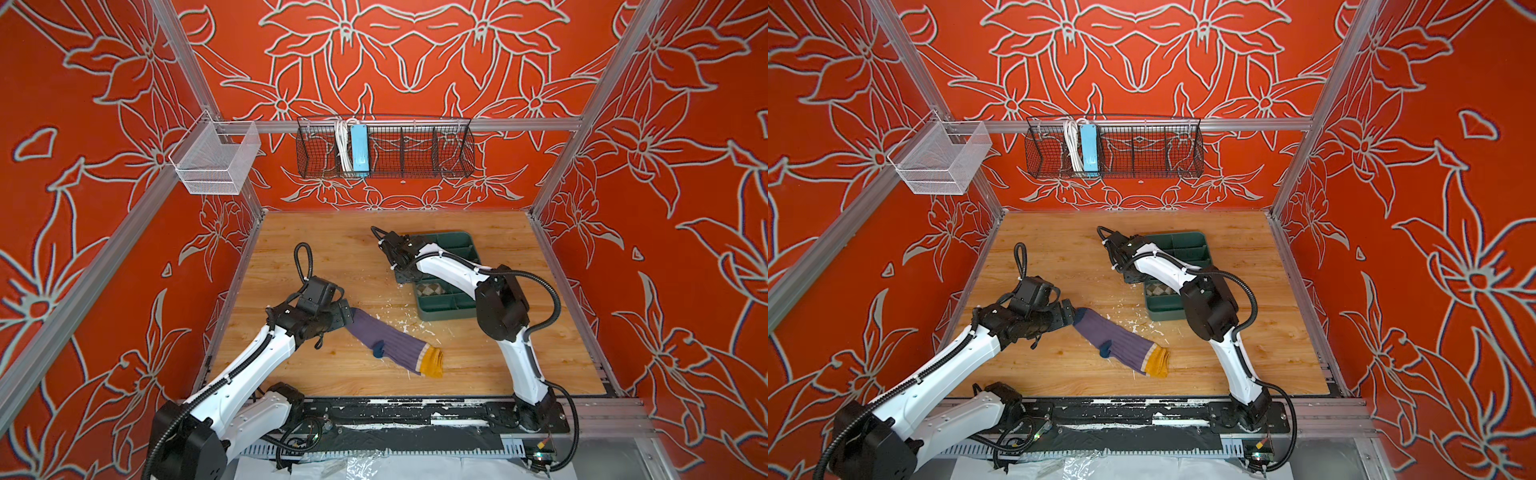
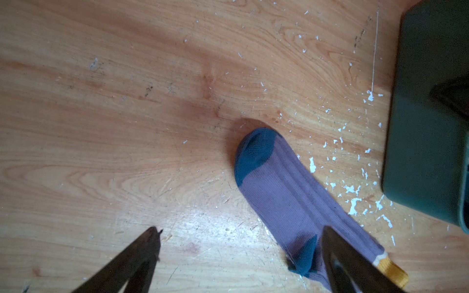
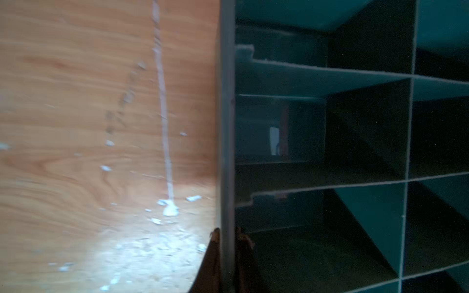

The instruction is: Roll the socks

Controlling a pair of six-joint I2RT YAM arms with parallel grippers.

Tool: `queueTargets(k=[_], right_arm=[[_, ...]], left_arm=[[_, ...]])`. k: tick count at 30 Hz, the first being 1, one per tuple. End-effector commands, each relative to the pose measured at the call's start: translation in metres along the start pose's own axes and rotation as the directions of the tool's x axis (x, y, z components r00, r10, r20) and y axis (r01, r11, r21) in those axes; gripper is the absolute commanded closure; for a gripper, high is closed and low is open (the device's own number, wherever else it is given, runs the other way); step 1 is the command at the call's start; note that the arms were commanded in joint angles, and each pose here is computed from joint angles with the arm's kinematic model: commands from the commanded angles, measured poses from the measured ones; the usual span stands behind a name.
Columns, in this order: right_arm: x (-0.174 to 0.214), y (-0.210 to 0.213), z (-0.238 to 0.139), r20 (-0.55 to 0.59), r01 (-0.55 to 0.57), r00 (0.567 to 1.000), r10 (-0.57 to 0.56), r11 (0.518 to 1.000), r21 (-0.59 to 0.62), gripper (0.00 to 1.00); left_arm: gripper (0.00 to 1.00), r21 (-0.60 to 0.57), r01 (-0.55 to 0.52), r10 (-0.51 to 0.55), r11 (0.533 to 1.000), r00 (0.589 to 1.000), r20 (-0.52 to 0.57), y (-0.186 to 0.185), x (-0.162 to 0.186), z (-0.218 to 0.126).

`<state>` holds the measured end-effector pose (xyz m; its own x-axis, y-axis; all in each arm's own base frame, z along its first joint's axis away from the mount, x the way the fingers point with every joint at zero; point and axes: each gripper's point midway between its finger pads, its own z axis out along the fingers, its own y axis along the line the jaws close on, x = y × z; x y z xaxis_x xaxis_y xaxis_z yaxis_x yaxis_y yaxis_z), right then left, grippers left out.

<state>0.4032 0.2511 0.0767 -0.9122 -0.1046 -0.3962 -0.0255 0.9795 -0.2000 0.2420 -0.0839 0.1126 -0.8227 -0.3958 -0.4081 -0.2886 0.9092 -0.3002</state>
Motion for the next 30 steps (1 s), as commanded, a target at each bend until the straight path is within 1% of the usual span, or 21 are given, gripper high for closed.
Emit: queueTargets(k=[1,7,9,12,14,16,17,19,20,21,22,23,25,27,29,30], right_arm=[[0.002,-0.048,-0.009,0.022,-0.076,0.997,0.075,0.995,0.071,0.89],[0.03,-0.115,0.002,-0.009,-0.149,0.988,0.151,0.979,0.138,0.89],[0.037,-0.133,0.005,-0.009,-0.161,0.986,0.164,0.977,0.138,0.89],[0.043,-0.148,0.007,-0.01,-0.118,0.993,0.12,0.984,0.135,0.89],[0.042,-0.151,0.004,-0.004,-0.085,0.996,0.086,0.988,0.128,0.89],[0.036,-0.152,-0.003,0.008,-0.057,0.998,0.057,0.991,0.122,0.88],[0.031,-0.152,-0.01,0.017,-0.052,0.999,0.05,0.992,0.113,0.84],[0.021,-0.15,-0.03,0.052,-0.04,0.998,0.036,0.996,0.079,0.67],[0.017,-0.148,-0.043,0.077,-0.035,0.997,0.032,0.998,0.05,0.57],[0.013,-0.144,-0.055,0.105,-0.028,0.994,0.026,0.999,0.017,0.43],[0.011,-0.136,-0.068,0.132,-0.007,0.991,0.012,0.999,-0.038,0.31],[0.01,-0.129,-0.082,0.162,0.013,0.987,0.0,0.997,-0.082,0.25],[0.013,-0.115,-0.106,0.222,0.066,0.975,-0.03,0.986,-0.156,0.19],[0.023,-0.096,-0.123,0.262,0.13,0.963,-0.068,0.964,-0.231,0.16],[0.042,-0.08,-0.134,0.284,0.199,0.952,-0.117,0.939,-0.279,0.15],[0.052,-0.074,-0.134,0.283,0.213,0.951,-0.128,0.931,-0.295,0.16]], left_arm=[[0.03,0.004,0.016,-0.016,1.0,1.0,-0.017,0.0,0.002,0.001],[0.03,0.023,0.013,-0.013,1.0,0.999,-0.03,-0.001,0.007,0.001],[0.03,0.037,0.016,-0.015,0.999,0.999,-0.043,-0.003,0.011,0.003],[0.03,0.091,0.009,-0.002,0.996,0.998,-0.068,-0.01,0.018,0.006],[0.02,0.158,0.004,0.004,0.988,0.999,-0.051,-0.018,0.018,0.001],[0.03,0.178,0.019,-0.012,0.984,0.999,-0.044,-0.019,0.019,0.001],[0.03,0.181,0.029,-0.021,0.983,0.999,-0.044,-0.019,0.019,0.001],[0.03,0.181,0.044,-0.036,0.983,0.998,-0.05,-0.02,0.02,0.0],[0.03,0.179,0.054,-0.045,0.982,0.998,-0.055,-0.021,0.019,0.0],[0.03,0.175,0.064,-0.054,0.982,0.997,-0.062,-0.021,0.019,0.0],[0.03,0.177,0.073,-0.061,0.981,0.995,-0.073,-0.022,0.02,0.001],[0.02,0.182,0.084,-0.07,0.98,0.994,-0.082,-0.024,0.021,0.002],[0.02,0.205,0.106,-0.087,0.973,0.991,-0.1,-0.029,0.022,0.005],[0.06,0.251,0.13,-0.103,0.959,0.988,-0.118,-0.039,0.022,0.006],[0.07,0.307,0.162,-0.125,0.938,0.983,-0.137,-0.051,0.022,0.009],[0.07,0.323,0.179,-0.136,0.93,0.979,-0.151,-0.056,0.023,0.013]])
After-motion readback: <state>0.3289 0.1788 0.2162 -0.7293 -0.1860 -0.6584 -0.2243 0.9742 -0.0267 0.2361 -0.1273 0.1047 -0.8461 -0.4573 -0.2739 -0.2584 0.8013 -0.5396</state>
